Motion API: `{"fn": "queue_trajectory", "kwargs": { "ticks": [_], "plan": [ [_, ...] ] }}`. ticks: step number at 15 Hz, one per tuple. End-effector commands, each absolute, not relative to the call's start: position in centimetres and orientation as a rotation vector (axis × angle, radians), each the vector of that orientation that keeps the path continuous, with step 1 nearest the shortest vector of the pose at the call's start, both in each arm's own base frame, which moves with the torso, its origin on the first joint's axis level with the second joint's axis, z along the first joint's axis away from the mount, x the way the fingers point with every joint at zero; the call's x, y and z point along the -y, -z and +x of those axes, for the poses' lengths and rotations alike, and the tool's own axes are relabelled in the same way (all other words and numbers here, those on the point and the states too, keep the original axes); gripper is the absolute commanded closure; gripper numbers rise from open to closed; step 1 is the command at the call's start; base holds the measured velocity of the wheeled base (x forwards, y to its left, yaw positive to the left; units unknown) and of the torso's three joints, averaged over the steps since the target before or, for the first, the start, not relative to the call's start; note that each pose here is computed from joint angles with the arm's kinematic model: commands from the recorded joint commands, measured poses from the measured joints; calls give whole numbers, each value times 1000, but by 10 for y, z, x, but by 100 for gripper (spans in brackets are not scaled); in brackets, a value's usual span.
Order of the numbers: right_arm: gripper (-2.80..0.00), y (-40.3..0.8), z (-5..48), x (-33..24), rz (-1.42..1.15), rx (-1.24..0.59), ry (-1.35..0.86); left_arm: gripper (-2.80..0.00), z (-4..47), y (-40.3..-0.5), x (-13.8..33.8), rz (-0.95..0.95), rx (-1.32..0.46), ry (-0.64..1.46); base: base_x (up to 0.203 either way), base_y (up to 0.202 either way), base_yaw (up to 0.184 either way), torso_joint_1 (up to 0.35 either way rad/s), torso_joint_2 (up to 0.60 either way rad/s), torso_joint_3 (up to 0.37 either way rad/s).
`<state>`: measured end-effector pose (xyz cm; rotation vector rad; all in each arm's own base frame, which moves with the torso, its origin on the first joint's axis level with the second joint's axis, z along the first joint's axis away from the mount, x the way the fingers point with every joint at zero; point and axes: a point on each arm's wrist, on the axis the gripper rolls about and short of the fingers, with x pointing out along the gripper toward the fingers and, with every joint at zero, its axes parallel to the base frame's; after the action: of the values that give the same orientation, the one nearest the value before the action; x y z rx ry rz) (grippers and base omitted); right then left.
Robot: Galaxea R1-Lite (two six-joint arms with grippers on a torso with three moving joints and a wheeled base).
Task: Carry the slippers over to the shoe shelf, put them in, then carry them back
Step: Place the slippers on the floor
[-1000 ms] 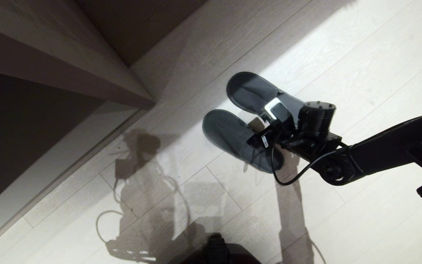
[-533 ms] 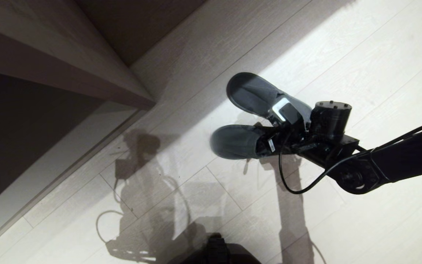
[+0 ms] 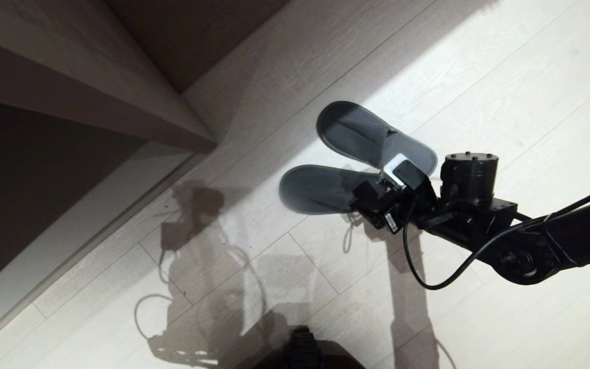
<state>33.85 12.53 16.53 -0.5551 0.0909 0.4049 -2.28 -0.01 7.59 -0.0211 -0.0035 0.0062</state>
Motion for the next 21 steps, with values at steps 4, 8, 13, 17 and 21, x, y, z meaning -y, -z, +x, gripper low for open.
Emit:
{"fn": "queue_trajectory", "kwargs": {
  "ticks": [4, 8, 13, 17, 21],
  "plan": [
    [-280, -193, 304, -129, -371, -16, -603, 0, -23, -76, 0, -21, 4, -7, 0, 0, 0, 0, 0, 0],
    [0, -191, 307, -168, -253, -44, -767, 0, -23, -76, 0, -20, 4, -6, 0, 0, 0, 0, 0, 0],
    [0, -166, 337, -252, -202, -82, -700, 0, -23, -76, 0, -18, 5, -6, 0, 0, 0, 0, 0, 0],
    [0, -140, 332, -291, -155, -141, -682, 0, -23, -76, 0, -18, 4, -7, 0, 0, 0, 0, 0, 0],
    [0, -109, 339, -299, -196, -198, -555, 0, -23, -76, 0, -20, 4, -8, 0, 0, 0, 0, 0, 0]
  ]
}}
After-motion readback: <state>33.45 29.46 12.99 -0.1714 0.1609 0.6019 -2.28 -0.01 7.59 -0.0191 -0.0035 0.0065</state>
